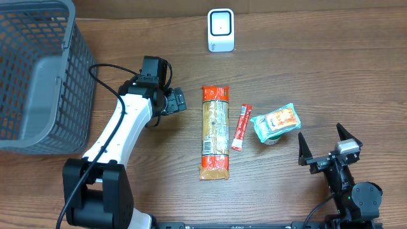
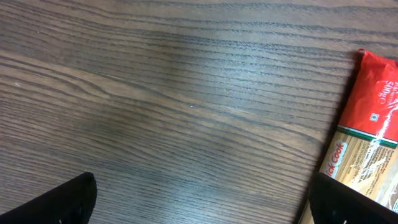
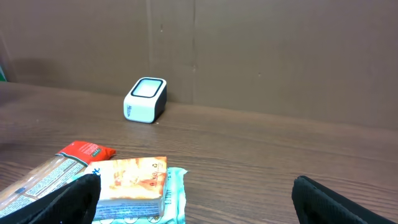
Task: Scan the item barcode
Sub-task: 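Open the left gripper and raise it away from the pasta pack, then swing the right gripper left toward the teal snack packet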
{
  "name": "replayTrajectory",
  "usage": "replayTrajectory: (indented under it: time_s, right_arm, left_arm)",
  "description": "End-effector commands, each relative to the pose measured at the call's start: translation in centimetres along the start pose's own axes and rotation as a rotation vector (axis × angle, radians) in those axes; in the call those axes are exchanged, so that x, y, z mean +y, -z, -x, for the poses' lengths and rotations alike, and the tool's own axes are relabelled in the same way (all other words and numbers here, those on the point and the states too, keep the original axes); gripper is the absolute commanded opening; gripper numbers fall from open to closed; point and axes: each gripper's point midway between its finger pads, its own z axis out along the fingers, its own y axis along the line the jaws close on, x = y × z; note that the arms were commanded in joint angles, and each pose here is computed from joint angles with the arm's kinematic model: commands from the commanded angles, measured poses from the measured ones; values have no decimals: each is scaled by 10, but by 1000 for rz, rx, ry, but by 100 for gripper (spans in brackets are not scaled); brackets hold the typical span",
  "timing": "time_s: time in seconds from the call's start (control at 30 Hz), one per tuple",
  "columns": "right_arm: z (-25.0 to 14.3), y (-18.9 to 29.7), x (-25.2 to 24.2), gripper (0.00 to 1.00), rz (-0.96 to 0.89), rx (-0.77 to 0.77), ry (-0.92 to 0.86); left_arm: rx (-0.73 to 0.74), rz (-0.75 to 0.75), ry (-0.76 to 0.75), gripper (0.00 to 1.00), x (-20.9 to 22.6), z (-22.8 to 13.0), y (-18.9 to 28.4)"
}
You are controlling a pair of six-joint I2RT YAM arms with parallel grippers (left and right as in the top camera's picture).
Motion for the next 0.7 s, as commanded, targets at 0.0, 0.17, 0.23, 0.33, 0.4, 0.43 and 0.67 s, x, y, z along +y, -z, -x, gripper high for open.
replayTrajectory:
  time_s: [0.0, 0.17, 0.23, 0.33, 0.4, 0.43, 0.67]
  right_arm:
    - [-2, 0, 0, 100, 2, -3, 2]
    - [-2, 0, 0, 100, 2, -3, 2]
    - [-2, 0, 0, 100, 2, -3, 2]
    - [-2, 0, 0, 100, 2, -3, 2]
    - [-2, 0, 0, 100, 2, -3, 2]
    - [-2, 0, 0, 100, 2, -3, 2]
    - [-2, 0, 0, 100, 3, -4, -9]
  left_arm:
    - [-20, -11, 5, 100, -2, 5, 6]
    - [-20, -11, 5, 100, -2, 5, 6]
    - [-20, -11, 5, 100, -2, 5, 6]
    - [-20, -11, 5, 100, -2, 5, 6]
    - [-20, -11, 5, 100, -2, 5, 6]
    - [-20, -11, 5, 100, -2, 5, 6]
    - [-20, -11, 5, 100, -2, 5, 6]
